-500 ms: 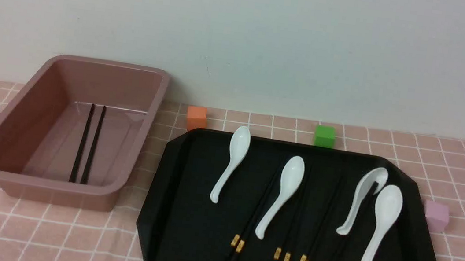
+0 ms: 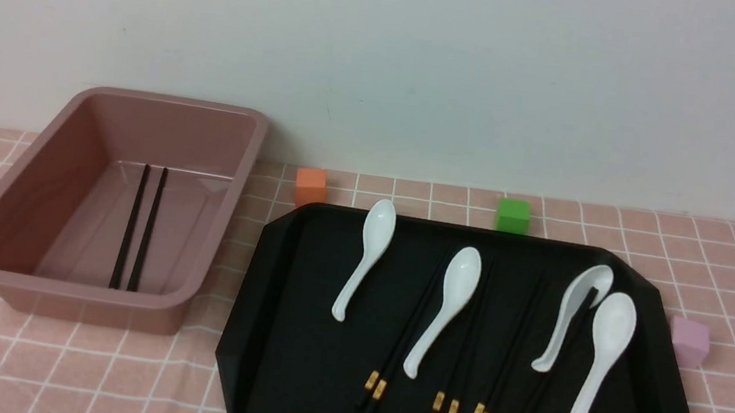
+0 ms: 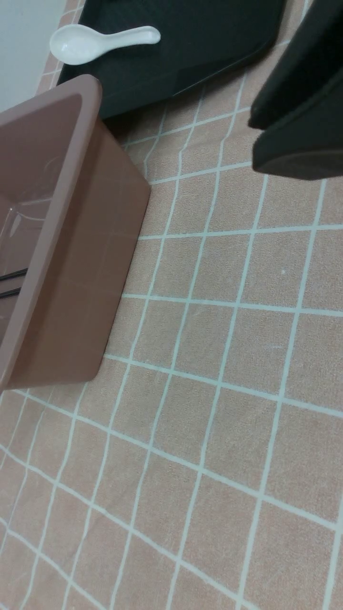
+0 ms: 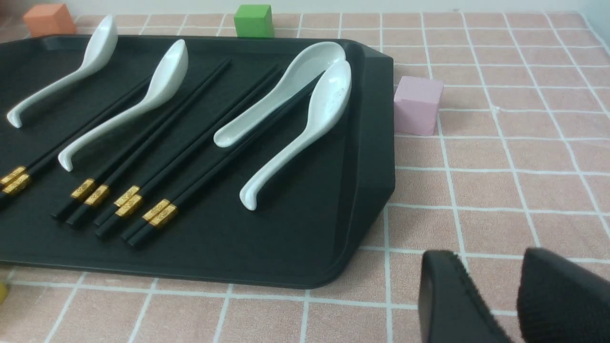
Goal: On pink tablecloth take chopsticks from black tray and put them in box.
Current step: 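Reach over to the black tray and grasp a pair of chopsticks with the left gripper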
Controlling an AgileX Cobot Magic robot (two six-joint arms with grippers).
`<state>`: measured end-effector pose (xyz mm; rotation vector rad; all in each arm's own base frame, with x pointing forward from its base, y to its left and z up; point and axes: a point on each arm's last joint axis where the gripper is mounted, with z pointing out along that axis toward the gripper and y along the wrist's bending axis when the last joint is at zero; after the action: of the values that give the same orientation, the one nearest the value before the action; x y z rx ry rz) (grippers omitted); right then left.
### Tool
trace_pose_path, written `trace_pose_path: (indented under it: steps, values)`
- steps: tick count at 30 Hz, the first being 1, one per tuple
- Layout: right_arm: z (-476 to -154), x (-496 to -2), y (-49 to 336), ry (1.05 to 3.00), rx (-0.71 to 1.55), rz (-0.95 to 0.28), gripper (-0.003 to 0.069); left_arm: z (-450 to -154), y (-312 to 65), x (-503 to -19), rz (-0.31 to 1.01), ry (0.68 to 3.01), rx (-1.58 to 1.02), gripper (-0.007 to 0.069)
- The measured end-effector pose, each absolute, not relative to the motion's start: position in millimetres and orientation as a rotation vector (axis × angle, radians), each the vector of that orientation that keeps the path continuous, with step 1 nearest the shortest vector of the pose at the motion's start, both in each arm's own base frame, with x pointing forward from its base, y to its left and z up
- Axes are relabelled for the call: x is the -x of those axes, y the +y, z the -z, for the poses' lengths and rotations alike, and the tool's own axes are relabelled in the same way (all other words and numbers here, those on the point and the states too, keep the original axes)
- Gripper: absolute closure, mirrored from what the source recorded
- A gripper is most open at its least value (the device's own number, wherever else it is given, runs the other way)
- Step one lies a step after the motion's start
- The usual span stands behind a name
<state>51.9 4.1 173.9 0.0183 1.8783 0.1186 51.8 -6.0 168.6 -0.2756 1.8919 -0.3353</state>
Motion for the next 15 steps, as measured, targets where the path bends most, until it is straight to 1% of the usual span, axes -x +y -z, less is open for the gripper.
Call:
trace_pose_path:
  steps: [6,7,8,10,11,12,13,14,15]
  values:
    - [-173.9,-51.9,4.1,1.878,-0.018,-0.119,0.0419,-170.3,-6.1,-52.3,0.342,1.872,0.277,0.055]
    - [-173.9,-51.9,4.1,1.878,-0.018,-0.119,0.0419,-172.9,-7.0,-53.1,0.395,1.837,0.318,0.055]
    - [-173.9,-51.9,4.1,1.878,-0.018,-0.119,0.0419,-173.7,-7.4,-53.3,0.418,1.826,0.336,0.055]
    - [-173.9,-51.9,4.1,1.878,-0.018,-0.119,0.0419,-180.0,-10.5,-54.4,0.628,1.735,0.511,0.0546]
    - [-173.9,-51.9,4.1,1.878,-0.018,-0.119,0.0419,-182.1,-10.9,-54.7,0.682,1.704,0.556,0.0545]
    - [-173.9,-51.9,4.1,1.878,-0.018,-0.119,0.0419,-184.8,-12.1,-55.0,0.802,1.653,0.66,0.0543]
    - [-173.9,-51.9,4.1,1.878,-0.018,-0.119,0.0419,-186.0,-12.4,-55.1,0.847,1.63,0.699,0.054]
    - [-173.9,-51.9,4.1,1.878,-0.018,-0.119,0.0419,-187.4,-13.1,-55.1,0.93,1.596,0.772,0.0538]
    - [-173.9,-51.9,4.1,1.878,-0.018,-0.119,0.0419,-188.0,-13.3,-55.1,0.959,1.582,0.798,0.0535]
